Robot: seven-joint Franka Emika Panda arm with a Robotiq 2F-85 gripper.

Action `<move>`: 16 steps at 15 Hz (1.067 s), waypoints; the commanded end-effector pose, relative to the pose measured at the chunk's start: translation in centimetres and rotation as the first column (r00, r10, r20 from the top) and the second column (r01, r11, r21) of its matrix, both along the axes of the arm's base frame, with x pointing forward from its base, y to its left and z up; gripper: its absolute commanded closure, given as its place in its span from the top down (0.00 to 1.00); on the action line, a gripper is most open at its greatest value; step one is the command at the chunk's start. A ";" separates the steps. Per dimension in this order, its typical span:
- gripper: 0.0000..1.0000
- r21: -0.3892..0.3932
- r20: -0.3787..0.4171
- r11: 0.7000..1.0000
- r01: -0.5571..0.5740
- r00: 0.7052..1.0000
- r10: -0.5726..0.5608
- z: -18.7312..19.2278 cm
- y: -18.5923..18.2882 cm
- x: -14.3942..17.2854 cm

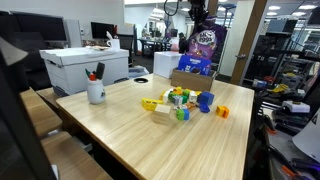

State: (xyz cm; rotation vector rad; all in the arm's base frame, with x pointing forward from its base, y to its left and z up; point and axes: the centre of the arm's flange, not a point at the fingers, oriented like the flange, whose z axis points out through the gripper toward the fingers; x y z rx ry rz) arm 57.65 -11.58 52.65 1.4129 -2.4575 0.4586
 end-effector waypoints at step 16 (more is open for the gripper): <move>0.02 0.002 0.040 0.993 0.121 0.992 -0.121 1.1 -5.7 -2.8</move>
